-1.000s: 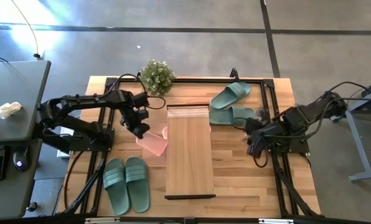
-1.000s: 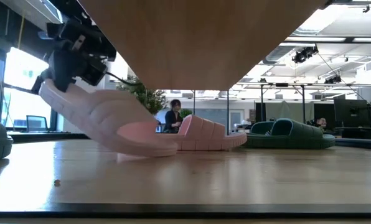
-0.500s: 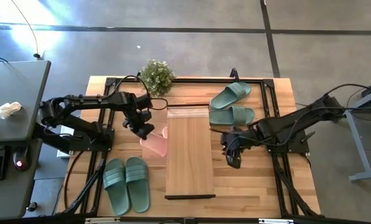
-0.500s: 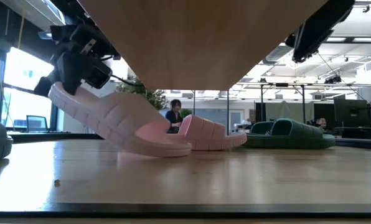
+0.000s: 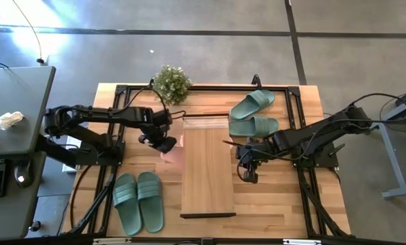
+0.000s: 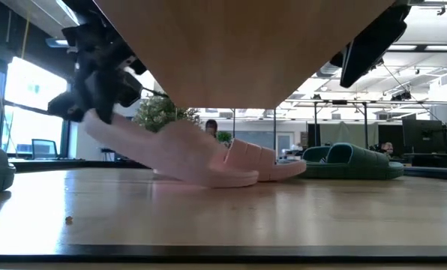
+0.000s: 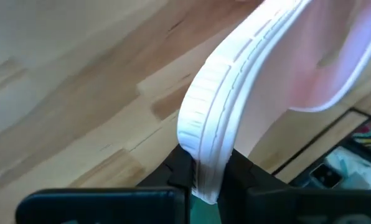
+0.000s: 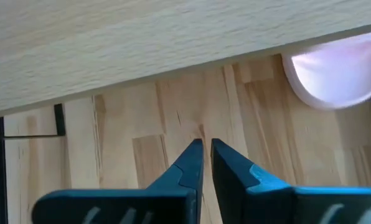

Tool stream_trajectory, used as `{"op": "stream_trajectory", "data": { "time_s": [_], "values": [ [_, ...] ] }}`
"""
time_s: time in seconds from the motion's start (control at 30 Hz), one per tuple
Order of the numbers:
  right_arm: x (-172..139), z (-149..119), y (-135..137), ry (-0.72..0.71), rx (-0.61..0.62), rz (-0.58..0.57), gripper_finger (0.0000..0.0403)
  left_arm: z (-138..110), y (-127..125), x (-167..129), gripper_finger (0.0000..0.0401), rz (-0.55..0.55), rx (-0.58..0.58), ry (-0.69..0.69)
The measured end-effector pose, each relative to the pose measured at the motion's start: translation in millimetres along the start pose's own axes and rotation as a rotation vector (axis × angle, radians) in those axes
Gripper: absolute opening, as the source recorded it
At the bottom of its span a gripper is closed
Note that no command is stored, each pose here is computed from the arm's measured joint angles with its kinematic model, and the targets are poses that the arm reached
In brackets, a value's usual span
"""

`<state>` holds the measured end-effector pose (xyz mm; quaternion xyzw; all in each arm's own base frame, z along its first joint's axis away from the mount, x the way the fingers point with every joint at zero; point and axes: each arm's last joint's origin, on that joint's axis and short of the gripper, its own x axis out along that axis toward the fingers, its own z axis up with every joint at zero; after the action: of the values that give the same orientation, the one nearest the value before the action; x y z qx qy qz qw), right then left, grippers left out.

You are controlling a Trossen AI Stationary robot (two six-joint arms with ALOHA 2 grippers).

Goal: Pick and place slides into the shelf
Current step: Put the pink slide under the shelf aligned with the other pink slide

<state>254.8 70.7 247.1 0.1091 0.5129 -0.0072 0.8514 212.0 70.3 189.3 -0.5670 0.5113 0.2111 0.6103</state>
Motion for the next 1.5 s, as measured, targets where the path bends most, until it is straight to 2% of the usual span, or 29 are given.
{"op": "stream_trajectory", "data": {
  "time_s": [0.3,0.47,0.6,0.87,1.13,1.5],
  "values": [
    [0,2,1,-0.026,-0.009,-0.006,0.0023,2,-15,34,0.0033,0.020,0.059,0.010],
    [0,3,1,-0.035,-0.008,-0.003,0.0023,2,-21,43,0.0060,0.002,0.098,0.009],
    [0,3,1,-0.035,-0.010,-0.002,0.0023,3,-27,46,0.0086,-0.029,0.142,-0.036],
    [0,3,1,-0.038,-0.016,-0.003,0.0023,6,-30,50,0.0118,-0.025,0.186,-0.093],
    [0,3,1,-0.044,-0.019,-0.016,0.0023,7,-29,50,0.0149,0.024,0.352,-0.140],
    [0,4,1,-0.055,-0.056,-0.016,0.0023,9,-28,49,0.0202,0.089,0.502,-0.196]
  ]
}}
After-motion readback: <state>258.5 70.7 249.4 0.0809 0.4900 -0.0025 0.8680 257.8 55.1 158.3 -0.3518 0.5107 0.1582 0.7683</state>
